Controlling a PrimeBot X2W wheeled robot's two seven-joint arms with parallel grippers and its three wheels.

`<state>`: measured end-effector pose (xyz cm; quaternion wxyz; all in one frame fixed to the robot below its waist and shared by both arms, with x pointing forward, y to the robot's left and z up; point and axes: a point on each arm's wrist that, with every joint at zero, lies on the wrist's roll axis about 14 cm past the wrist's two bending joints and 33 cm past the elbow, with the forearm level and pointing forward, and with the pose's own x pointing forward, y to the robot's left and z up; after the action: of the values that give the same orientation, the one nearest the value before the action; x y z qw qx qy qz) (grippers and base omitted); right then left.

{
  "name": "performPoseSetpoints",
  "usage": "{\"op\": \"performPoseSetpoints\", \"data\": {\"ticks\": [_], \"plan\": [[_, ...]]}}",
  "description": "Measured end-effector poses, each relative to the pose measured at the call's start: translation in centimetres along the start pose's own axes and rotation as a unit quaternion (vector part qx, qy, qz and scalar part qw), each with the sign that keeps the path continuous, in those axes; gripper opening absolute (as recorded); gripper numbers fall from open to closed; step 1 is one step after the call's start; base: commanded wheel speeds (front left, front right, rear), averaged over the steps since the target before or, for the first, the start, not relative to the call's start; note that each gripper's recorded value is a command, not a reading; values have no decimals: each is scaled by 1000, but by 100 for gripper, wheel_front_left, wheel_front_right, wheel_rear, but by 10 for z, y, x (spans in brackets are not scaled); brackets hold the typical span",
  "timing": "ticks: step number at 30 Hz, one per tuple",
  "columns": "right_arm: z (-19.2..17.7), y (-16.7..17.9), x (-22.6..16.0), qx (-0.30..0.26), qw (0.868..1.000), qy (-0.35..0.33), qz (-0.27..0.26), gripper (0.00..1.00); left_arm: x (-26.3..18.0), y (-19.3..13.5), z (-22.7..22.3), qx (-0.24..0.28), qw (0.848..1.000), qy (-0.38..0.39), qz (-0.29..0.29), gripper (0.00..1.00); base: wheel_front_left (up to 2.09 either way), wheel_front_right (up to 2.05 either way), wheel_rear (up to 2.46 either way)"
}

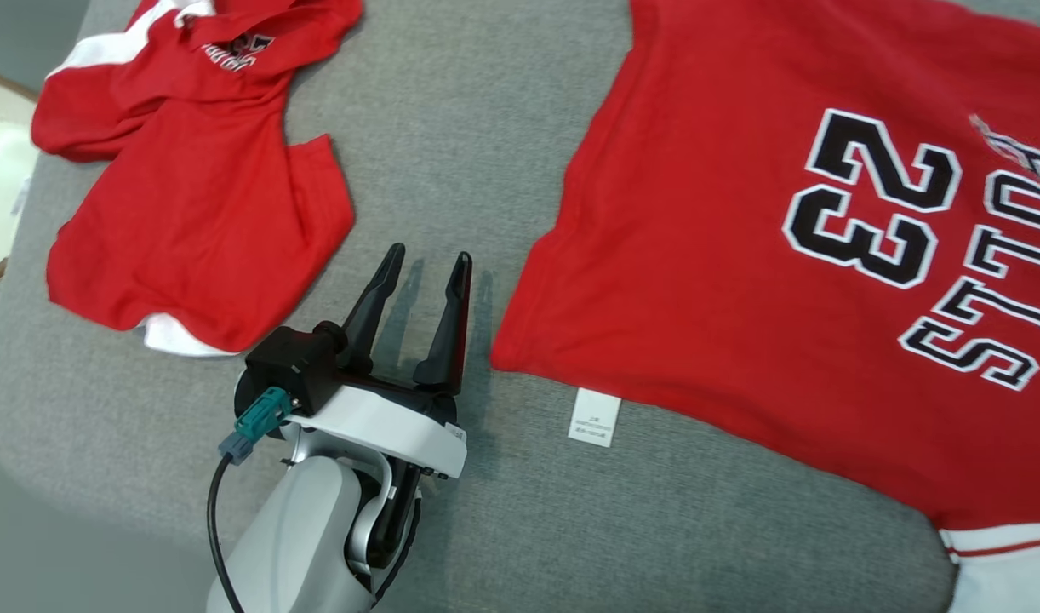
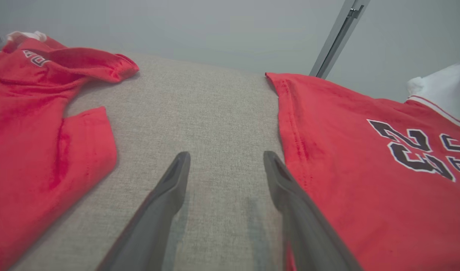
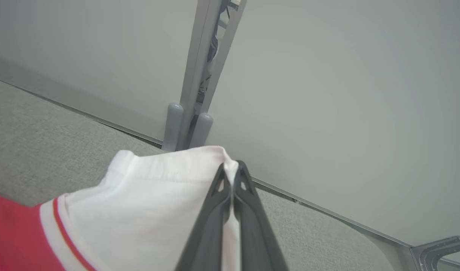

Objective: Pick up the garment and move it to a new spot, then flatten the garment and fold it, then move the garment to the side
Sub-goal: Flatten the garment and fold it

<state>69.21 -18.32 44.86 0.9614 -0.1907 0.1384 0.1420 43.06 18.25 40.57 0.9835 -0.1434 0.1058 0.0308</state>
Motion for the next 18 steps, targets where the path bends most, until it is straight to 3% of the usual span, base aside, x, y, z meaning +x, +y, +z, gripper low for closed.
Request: {"op": "performPoseSetpoints", "data": {"ticks": [8,17,18], "plan": [[29,-15,30,-70,997,-21,-14,0,-6,13,-4,2,1000,10,18,100,0,0,0],[57,-16,49,-101,993,-62,-24,0,-20,26,0,13,999,11,40,100,0,0,0],[57,-17,50,-107,992,-63,-26,55,-22,28,0,14,999,11,44,100,0,0,0]]}}
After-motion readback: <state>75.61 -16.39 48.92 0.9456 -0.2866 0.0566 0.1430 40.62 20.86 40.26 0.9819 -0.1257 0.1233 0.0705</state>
